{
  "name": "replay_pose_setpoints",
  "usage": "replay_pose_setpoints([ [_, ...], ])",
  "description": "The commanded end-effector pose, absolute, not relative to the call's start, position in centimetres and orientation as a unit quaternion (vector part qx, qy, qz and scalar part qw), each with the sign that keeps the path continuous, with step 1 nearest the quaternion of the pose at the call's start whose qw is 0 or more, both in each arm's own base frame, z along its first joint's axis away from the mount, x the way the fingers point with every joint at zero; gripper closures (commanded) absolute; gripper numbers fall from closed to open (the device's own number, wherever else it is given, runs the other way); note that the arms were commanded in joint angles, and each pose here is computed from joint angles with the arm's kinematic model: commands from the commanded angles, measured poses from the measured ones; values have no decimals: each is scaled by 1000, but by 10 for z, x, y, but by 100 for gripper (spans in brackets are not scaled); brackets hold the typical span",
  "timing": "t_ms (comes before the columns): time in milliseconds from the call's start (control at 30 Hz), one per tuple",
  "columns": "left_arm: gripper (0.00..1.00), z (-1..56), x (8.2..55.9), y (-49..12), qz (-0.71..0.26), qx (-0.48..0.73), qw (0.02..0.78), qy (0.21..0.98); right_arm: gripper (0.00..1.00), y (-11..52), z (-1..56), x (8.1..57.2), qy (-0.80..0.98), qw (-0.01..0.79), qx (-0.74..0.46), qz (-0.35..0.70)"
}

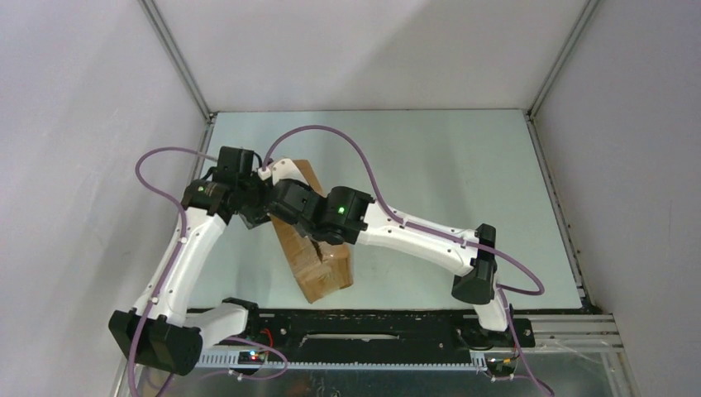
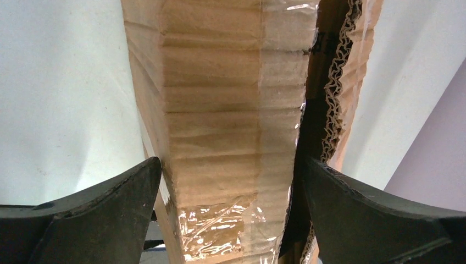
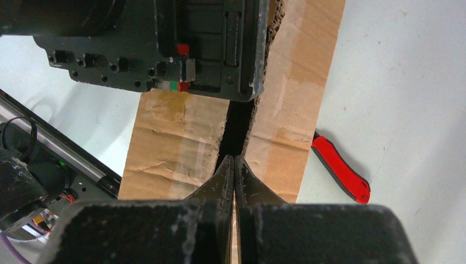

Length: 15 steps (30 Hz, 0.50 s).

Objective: Unpack the express box
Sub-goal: Open the express box at the center of the board.

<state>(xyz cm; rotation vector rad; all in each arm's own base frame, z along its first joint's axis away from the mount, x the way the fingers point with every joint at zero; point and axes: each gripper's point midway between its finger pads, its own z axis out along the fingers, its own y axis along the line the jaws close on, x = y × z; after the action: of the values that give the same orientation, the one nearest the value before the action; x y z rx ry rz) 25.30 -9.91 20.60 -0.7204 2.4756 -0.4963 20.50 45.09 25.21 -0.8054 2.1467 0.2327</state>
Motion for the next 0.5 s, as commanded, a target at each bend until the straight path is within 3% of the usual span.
replay_pose_setpoints([
  [0,0,223,254,-99,-180,-267,263,910,100,447,284,206,838,439,-300,119],
  [67,3,214,250,-94,-162,-269,258,914,100,446,283,206,839,438,-300,120],
  [200,20,204,243,-88,-146,-269,255,917,100,442,278,207,841,437,-301,110],
  [233,25,206,243,-88,-148,-267,260,916,94,441,279,207,840,437,-301,109],
  [367,39,226,246,-82,-144,-259,291,910,42,447,280,199,833,441,-312,116],
  [467,44,234,245,-82,-147,-251,298,909,33,451,276,196,832,440,-317,116],
])
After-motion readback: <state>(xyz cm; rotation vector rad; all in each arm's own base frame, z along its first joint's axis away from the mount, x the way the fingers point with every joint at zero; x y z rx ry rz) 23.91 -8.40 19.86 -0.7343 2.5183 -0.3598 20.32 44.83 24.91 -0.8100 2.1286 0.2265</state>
